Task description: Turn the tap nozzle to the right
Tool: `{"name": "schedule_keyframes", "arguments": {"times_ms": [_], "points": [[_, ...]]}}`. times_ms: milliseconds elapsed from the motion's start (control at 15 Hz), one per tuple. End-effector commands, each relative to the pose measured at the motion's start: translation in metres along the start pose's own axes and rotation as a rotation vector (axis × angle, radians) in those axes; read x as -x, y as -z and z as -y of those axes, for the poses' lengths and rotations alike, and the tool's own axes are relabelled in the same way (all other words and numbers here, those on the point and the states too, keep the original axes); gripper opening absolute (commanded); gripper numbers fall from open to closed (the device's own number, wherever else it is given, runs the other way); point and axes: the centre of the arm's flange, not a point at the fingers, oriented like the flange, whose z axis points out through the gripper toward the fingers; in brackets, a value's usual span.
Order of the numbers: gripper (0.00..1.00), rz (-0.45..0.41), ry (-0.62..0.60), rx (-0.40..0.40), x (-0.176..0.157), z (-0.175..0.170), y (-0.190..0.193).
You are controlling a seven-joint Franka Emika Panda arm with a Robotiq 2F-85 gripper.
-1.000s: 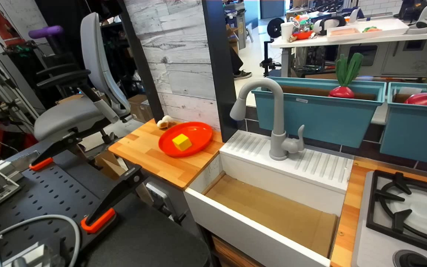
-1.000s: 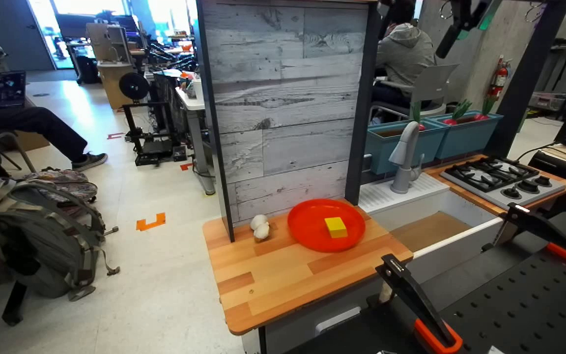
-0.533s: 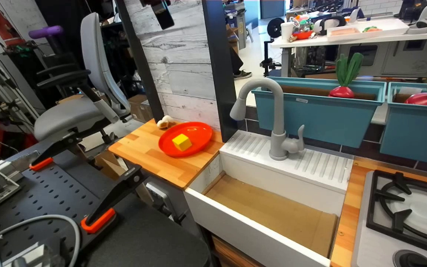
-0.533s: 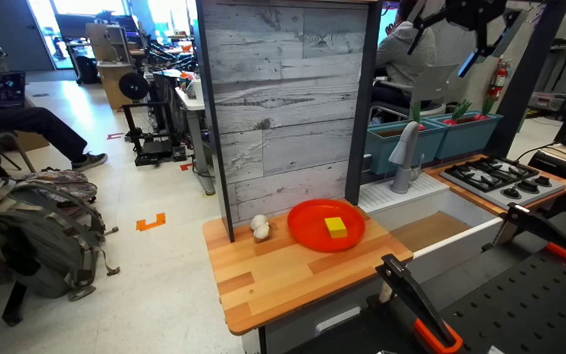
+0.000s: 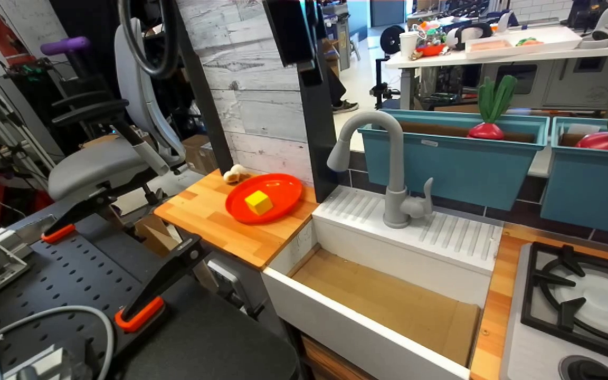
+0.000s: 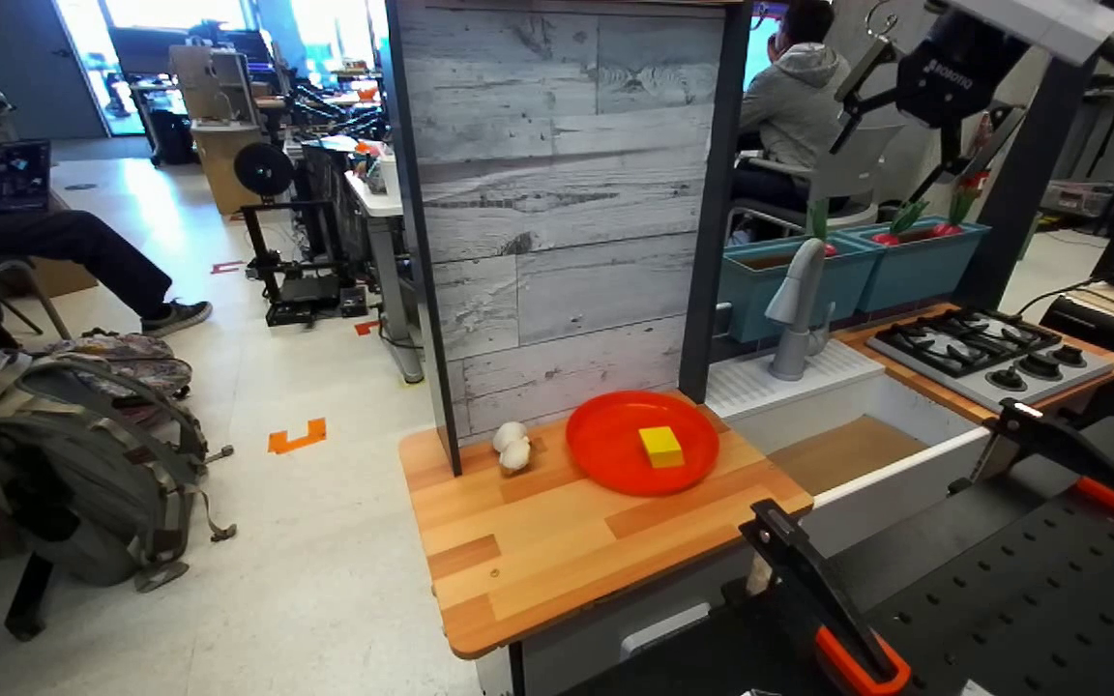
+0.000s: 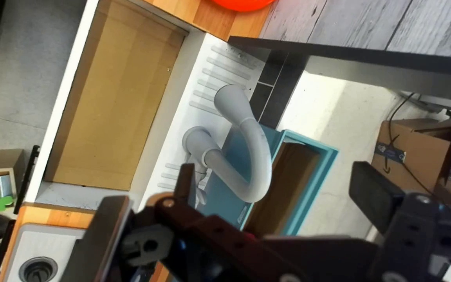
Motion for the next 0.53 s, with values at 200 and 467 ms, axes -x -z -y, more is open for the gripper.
{"name": "schedule_keyframes", "arguments": {"times_ms": [200, 467], "points": [[1.00, 0.066, -0.036, 0.068, -0.021, 0.012, -0.086], [1.00, 0.083, -0.048, 0.090, -0.020, 0.019, -0.125]]}}
